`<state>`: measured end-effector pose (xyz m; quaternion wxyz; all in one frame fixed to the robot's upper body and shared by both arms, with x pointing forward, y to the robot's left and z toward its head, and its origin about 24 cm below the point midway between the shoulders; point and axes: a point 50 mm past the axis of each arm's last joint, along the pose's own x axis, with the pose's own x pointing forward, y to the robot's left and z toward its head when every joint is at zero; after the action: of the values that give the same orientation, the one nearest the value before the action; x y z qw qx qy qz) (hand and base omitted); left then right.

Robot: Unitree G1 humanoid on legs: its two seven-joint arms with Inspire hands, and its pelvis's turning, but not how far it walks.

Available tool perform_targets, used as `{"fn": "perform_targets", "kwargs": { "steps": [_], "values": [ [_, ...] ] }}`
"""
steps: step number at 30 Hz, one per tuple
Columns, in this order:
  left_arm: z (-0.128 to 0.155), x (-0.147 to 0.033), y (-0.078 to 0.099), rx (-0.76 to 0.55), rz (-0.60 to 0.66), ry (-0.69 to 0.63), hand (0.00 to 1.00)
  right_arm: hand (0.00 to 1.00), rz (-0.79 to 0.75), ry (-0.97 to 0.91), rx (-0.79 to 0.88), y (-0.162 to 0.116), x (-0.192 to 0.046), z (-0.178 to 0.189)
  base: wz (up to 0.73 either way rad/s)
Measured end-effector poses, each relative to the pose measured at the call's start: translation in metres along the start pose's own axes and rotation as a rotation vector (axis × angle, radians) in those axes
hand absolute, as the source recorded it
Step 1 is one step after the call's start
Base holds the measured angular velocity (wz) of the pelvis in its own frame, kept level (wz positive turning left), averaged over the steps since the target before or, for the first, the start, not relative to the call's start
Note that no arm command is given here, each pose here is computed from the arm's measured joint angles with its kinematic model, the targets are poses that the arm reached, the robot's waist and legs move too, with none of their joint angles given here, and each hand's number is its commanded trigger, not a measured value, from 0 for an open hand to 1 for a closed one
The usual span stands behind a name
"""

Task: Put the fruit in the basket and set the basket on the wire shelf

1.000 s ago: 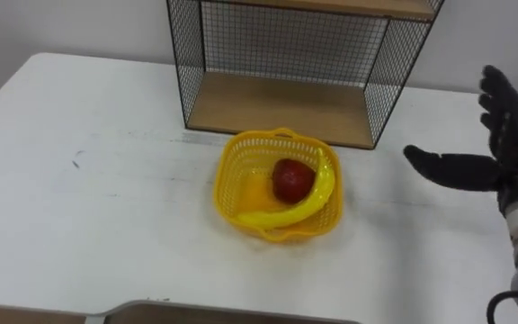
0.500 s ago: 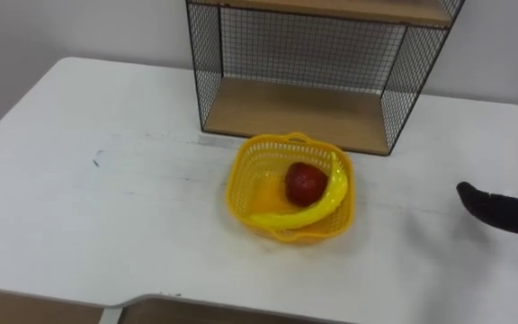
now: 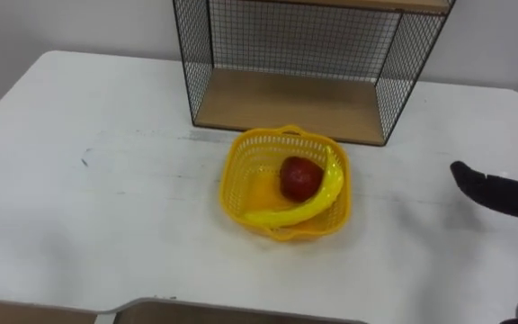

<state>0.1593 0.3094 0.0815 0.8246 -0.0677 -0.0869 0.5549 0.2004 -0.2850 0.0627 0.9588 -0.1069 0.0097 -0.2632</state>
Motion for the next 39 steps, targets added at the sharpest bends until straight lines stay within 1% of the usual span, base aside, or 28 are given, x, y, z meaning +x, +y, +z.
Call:
{"fn": "perform_targets", "kwargs": {
  "steps": [1,3,4,6,7,9,10,11,13,15,18,22,27,29,36,39],
  "values": [
    [-0.002,-0.002,-0.004,0.001,-0.034,0.009,0.0,0.0,0.007,-0.004,0.011,0.002,0.001,0.0,0.0],
    [-0.008,-0.012,-0.019,-0.002,-0.169,0.039,0.0,0.0,0.033,0.0,0.049,0.007,0.001,-0.001,0.0],
    [-0.009,-0.014,-0.022,-0.001,-0.2,0.045,0.0,0.0,0.042,0.006,0.068,0.009,0.001,-0.002,0.0],
    [-0.014,-0.019,-0.03,-0.003,-0.302,0.071,0.0,0.0,0.076,0.026,0.129,0.013,-0.001,-0.004,-0.07],
    [-0.015,-0.02,-0.032,-0.012,-0.326,0.082,0.0,0.0,0.085,0.03,0.145,0.015,-0.001,-0.004,-0.14],
    [-0.018,-0.024,-0.039,-0.032,-0.418,0.11,0.0,0.0,0.134,0.039,0.194,0.021,-0.003,-0.004,-0.18],
    [-0.019,-0.025,-0.041,-0.035,-0.44,0.116,0.0,0.0,0.148,0.041,0.201,0.023,-0.003,-0.004,-0.15],
    [-0.022,-0.029,-0.044,-0.035,-0.488,0.132,0.0,0.0,0.178,0.043,0.208,0.027,-0.004,-0.005,-0.07],
    [-0.033,-0.038,-0.053,-0.044,-0.593,0.19,0.0,0.0,0.239,0.064,0.242,0.036,-0.007,-0.01,-0.02],
    [-0.045,-0.046,-0.059,-0.054,-0.661,0.261,0.0,0.0,0.279,0.11,0.279,0.044,-0.01,-0.019,0.0],
    [-0.061,-0.056,-0.062,-0.041,-0.737,0.347,0.0,0.0,0.317,0.139,0.321,0.052,-0.015,-0.025,0.0],
    [-0.064,-0.058,-0.063,-0.05,-0.797,0.365,0.0,0.0,0.344,0.141,0.354,0.054,-0.015,-0.024,-0.02],
    [-0.065,-0.062,-0.066,-0.167,-0.855,0.437,0.0,0.0,0.384,0.154,0.377,0.064,-0.02,-0.025,-0.13],
    [-0.066,-0.066,-0.068,-0.184,-0.881,0.463,0.0,0.0,0.392,0.161,0.388,0.067,-0.022,-0.026,0.0],
    [-0.081,-0.079,-0.069,-0.187,-0.975,0.555,0.0,0.0,0.45,0.178,0.417,0.074,-0.025,-0.029,-0.01],
    [-0.091,-0.081,-0.065,-0.178,-0.971,0.612,0.0,0.0,0.464,0.218,0.413,0.075,-0.027,-0.038,0.0]
  ]
}}
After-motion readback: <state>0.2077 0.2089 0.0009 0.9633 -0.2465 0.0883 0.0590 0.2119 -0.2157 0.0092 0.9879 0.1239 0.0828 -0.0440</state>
